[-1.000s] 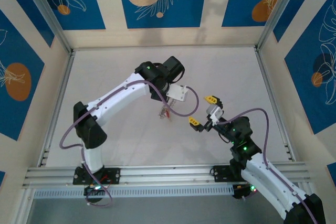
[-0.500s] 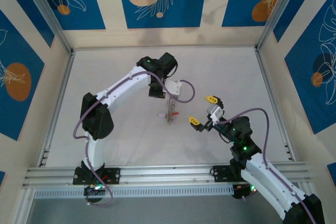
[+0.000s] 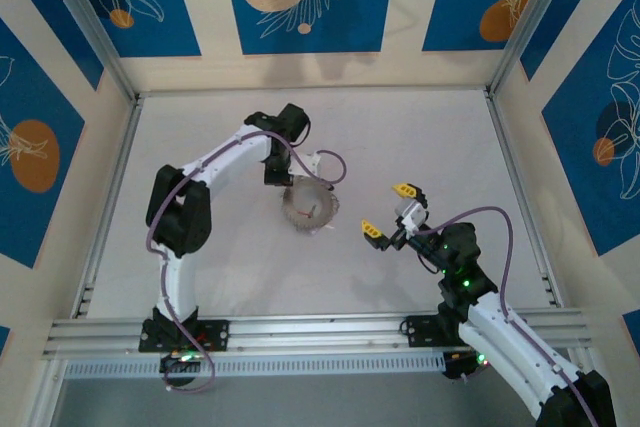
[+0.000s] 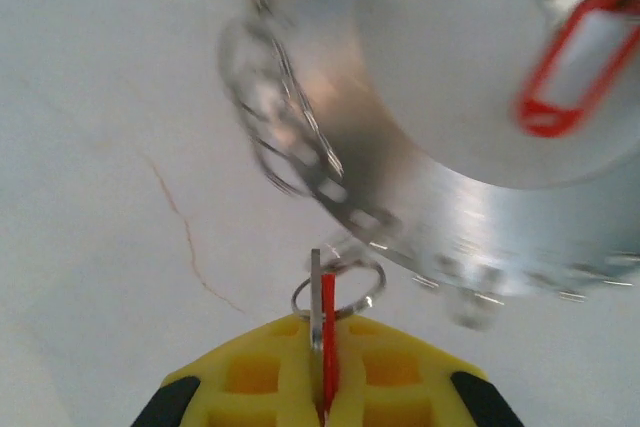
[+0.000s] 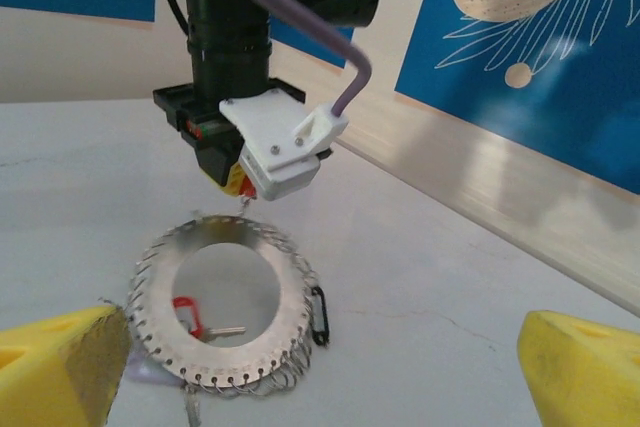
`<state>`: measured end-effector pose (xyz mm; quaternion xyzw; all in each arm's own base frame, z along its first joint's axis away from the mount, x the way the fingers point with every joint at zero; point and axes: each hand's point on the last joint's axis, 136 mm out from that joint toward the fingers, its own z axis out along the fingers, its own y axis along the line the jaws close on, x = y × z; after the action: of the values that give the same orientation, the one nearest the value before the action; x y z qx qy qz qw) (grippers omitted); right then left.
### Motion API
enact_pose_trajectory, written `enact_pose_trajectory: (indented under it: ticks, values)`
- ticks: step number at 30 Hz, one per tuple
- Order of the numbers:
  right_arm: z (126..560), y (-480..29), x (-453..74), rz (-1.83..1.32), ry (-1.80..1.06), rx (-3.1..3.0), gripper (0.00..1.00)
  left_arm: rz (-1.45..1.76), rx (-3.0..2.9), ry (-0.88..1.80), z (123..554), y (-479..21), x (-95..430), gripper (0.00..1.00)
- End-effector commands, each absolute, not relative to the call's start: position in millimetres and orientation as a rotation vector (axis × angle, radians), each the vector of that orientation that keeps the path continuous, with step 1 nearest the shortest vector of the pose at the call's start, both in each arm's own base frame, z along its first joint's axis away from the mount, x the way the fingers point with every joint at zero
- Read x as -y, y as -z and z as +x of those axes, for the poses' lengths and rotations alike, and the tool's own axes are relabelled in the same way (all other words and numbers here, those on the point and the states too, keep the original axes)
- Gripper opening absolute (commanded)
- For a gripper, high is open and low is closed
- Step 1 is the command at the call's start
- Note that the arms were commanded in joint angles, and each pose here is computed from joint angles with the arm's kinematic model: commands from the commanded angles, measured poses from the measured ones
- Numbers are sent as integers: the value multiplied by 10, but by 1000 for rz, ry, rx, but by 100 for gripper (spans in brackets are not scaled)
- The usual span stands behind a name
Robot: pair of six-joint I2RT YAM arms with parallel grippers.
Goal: Put the keys on the keyring
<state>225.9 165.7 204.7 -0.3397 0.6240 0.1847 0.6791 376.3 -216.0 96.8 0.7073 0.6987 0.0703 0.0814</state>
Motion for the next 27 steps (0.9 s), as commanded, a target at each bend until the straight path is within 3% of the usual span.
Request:
enact_pose_trajectory:
  ticks: [1, 16, 27]
  values:
    - [2280, -2058, -1619, -730, -412, -1398, 99, 2125, -2114, -203, 3878, -721, 2002, 0]
    - [2262, -1966, -1641, -740, -443, -1424, 99, 2096, -2265, -134, 4015, -75, 1625, 0]
    - [2280, -1915, -1628, -724, -446, -1439, 99, 1994, -2263, -323, 4451, -11, 1425, 6]
